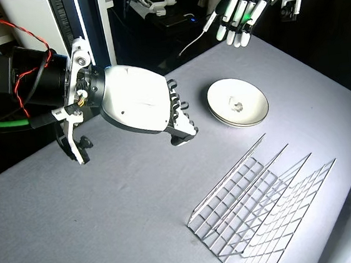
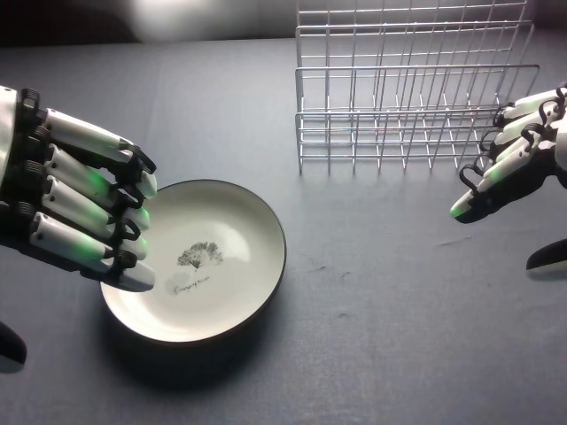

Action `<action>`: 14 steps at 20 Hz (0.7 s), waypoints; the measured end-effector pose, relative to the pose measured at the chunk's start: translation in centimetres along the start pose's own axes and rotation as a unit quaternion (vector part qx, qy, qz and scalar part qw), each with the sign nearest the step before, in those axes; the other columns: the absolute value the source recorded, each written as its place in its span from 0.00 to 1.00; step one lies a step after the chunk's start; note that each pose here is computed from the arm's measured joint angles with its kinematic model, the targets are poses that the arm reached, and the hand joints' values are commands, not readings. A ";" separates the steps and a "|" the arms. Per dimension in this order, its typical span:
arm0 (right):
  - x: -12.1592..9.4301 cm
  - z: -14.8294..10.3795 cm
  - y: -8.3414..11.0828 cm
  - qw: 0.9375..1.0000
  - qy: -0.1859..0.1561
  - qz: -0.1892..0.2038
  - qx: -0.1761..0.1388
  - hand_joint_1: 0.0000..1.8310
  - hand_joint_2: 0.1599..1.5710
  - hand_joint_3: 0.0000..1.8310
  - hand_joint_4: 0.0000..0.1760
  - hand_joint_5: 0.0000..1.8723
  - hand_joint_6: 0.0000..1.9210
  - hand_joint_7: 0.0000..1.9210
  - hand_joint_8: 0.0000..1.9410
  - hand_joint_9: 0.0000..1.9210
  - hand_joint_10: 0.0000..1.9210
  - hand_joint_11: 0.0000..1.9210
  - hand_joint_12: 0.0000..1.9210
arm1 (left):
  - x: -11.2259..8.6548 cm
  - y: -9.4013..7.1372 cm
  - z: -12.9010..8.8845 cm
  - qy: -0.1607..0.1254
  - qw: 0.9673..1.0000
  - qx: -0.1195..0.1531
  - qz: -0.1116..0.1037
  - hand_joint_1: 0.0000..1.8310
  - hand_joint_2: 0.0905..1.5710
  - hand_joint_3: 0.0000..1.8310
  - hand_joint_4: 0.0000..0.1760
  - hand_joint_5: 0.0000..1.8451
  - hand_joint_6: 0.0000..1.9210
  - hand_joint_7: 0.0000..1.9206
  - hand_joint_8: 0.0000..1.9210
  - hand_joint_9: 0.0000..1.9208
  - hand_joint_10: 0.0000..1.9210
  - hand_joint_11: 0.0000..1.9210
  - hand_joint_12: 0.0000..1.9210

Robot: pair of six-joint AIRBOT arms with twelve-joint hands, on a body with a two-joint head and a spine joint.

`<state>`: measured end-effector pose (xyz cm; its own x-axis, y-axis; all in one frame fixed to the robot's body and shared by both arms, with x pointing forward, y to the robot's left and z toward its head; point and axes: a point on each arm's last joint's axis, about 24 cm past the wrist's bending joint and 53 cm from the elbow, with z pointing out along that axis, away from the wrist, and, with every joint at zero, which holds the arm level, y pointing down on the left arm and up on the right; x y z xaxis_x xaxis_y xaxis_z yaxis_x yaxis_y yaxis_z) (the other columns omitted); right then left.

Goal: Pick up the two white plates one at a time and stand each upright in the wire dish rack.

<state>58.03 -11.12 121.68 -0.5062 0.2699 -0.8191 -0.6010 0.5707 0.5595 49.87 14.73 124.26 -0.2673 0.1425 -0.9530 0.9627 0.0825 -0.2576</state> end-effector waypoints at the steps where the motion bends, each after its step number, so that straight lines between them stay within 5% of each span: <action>1: 0.1 0.0 0.0 1.000 0.003 -0.013 0.000 0.00 0.76 0.04 0.00 0.03 0.00 0.01 0.00 0.00 0.00 0.00 0.00 | 0.1 0.0 0.0 0.002 1.000 0.001 0.000 0.00 0.77 0.05 0.00 0.03 0.00 0.01 0.00 0.00 0.00 0.01 0.03; 6: 0.2 0.0 0.1 1.000 0.004 -0.020 -0.004 0.00 0.79 0.00 0.00 0.04 0.00 0.02 0.00 0.00 0.00 0.00 0.00 | -1.3 -0.2 0.4 -0.014 1.000 0.014 -0.016 0.00 0.80 0.00 0.00 0.02 0.00 0.00 0.00 0.00 0.00 0.00 0.00; 14: 0.4 0.2 0.3 1.000 0.006 -0.023 -0.008 0.00 0.79 0.00 0.00 0.02 0.00 0.01 0.00 0.00 0.00 0.00 0.00 | 0.0 1.7 1.2 0.024 1.000 0.003 -0.016 0.00 0.80 0.00 0.00 0.03 0.00 0.02 0.00 0.01 0.00 0.02 0.01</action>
<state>57.80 -10.65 121.53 -0.4861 0.2341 -0.8420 -0.6329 0.5701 0.5239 51.59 13.65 123.59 -0.2998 0.1865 -0.9356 0.9537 0.0823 -0.2892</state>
